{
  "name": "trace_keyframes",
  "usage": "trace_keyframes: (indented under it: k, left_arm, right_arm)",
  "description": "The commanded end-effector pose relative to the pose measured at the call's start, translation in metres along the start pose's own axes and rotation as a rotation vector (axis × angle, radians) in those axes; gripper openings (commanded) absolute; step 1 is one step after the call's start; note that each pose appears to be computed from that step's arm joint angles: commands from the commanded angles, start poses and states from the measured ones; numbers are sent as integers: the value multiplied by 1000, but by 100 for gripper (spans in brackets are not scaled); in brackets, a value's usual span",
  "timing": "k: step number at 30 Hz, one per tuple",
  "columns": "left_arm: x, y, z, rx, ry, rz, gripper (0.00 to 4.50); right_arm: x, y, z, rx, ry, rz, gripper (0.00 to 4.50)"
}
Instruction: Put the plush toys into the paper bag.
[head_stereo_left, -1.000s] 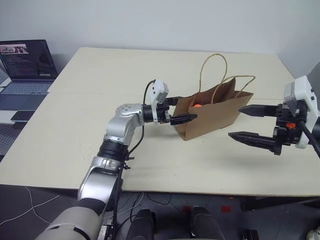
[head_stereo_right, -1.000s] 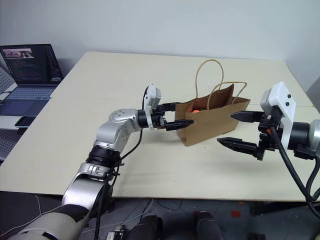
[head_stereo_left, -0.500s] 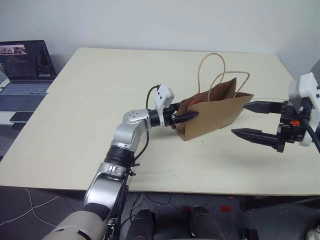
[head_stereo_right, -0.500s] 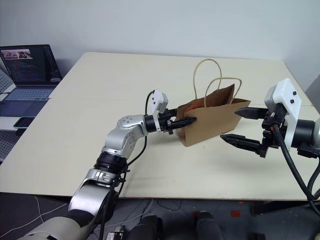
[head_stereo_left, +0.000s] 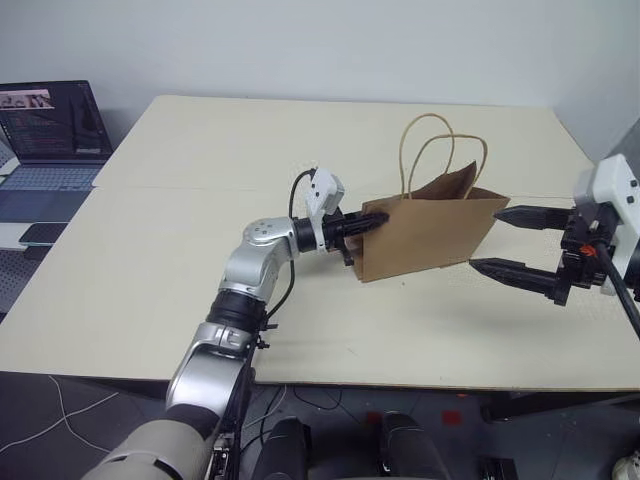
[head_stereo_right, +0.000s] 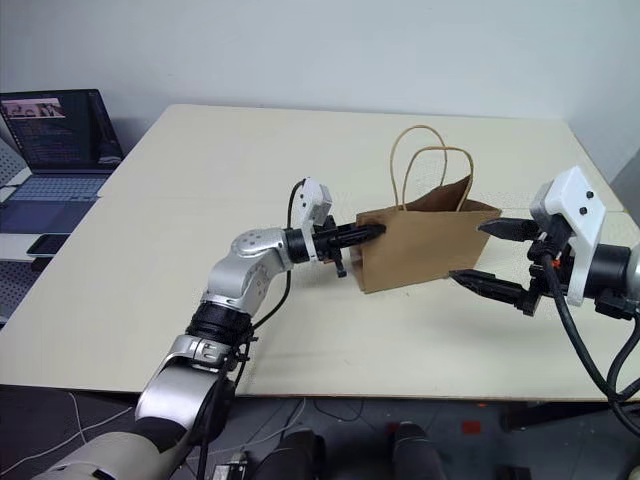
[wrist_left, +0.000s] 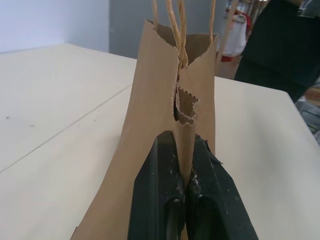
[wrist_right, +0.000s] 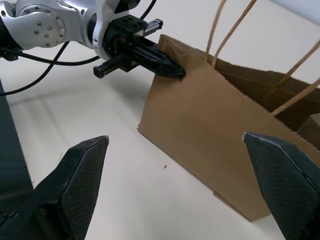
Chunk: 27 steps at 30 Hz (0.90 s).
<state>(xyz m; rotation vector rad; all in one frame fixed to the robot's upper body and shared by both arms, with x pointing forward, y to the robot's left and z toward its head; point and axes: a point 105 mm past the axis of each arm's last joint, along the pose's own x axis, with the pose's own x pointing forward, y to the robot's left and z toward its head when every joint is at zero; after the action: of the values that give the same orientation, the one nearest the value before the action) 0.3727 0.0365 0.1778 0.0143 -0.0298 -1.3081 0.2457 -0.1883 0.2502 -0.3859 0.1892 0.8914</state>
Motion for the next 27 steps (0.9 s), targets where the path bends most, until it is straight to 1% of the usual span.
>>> trace_keyframes:
  k: [1,3,7,12,15,18,20,24,27]
  left_arm:
    - [-10,-5,25,2,-46,-130,1]
    - [-14,-5,25,15,-19,-161,1]
    - [-15,6,15,31,39,-152,1]
    - [-12,12,5,49,88,-158,1]
    - [-11,13,3,45,101,-160,1]
    - [-13,16,2,67,129,-154,68]
    - [-15,19,3,82,134,-147,122]
    - [-22,23,4,111,150,-129,245]
    - [-31,26,3,158,183,-111,327]
  right_arm:
    - [-19,4,12,-57,1,28,450]
    - [-26,5,10,-52,26,37,450]
    - [-33,8,4,-32,55,38,450]
    - [-32,11,-1,-35,68,34,450]
    - [-31,13,-3,-35,73,37,450]
    - [-29,13,-4,-33,75,40,450]
    - [-29,13,-4,-31,75,41,450]
    - [-28,11,-5,-32,72,38,450]
    - [-27,6,-5,-28,57,21,450]
